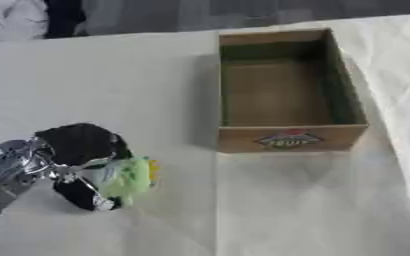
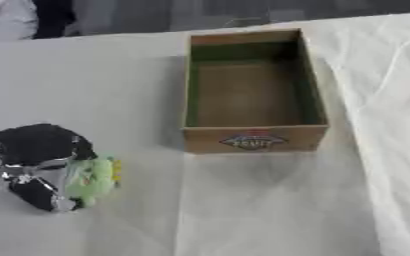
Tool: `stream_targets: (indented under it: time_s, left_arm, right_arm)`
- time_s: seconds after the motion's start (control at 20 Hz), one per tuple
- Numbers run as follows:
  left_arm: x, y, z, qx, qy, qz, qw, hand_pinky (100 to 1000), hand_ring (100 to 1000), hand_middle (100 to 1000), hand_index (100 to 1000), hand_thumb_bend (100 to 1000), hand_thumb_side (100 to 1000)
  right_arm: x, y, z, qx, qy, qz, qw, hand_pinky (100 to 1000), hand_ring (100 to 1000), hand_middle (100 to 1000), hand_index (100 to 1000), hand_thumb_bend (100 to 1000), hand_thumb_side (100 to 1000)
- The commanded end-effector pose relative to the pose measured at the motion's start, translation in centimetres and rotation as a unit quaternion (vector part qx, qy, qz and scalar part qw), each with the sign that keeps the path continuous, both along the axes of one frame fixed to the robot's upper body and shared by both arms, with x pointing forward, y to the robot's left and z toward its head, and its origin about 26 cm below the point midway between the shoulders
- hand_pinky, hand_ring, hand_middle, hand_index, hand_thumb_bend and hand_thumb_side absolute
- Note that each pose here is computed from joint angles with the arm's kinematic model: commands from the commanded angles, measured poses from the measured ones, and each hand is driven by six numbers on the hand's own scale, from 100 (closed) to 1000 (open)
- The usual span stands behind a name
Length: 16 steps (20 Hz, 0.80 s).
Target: Pick up objects on the table and place them in the box.
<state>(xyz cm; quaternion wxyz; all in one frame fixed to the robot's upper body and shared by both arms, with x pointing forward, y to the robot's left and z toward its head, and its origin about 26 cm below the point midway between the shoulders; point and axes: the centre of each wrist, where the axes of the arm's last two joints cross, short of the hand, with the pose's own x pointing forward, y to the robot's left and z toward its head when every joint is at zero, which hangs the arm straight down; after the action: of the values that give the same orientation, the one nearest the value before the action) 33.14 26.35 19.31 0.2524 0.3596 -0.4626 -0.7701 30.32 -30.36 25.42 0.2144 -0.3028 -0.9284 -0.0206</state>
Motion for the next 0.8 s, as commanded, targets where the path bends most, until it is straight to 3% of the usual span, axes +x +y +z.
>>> stream_targets:
  time_s: [0.05, 0.2, 0.8]
  left_arm:
    - [-0.1, 0.2, 0.9, -0.002, -0.030, -0.002, 1.000, 537, 611, 532, 762, 199, 493]
    - [-0.2, 0.2, 1.1, -0.013, -0.049, -0.007, 0.999, 510, 580, 509, 752, 106, 477]
    - [-1.4, 0.2, 3.9, -0.041, -0.111, -0.017, 0.993, 444, 514, 475, 744, 100, 477]
  right_arm:
    - [-0.3, 0.0, 0.7, -0.004, -0.011, 0.004, 1.000, 803, 832, 616, 744, 100, 1000]
    - [-0.3, 0.0, 0.7, -0.004, -0.010, 0.004, 1.000, 804, 831, 615, 743, 100, 1000]
    - [-0.3, -0.1, 0.6, -0.003, -0.009, 0.002, 1.000, 805, 829, 614, 742, 100, 1000]
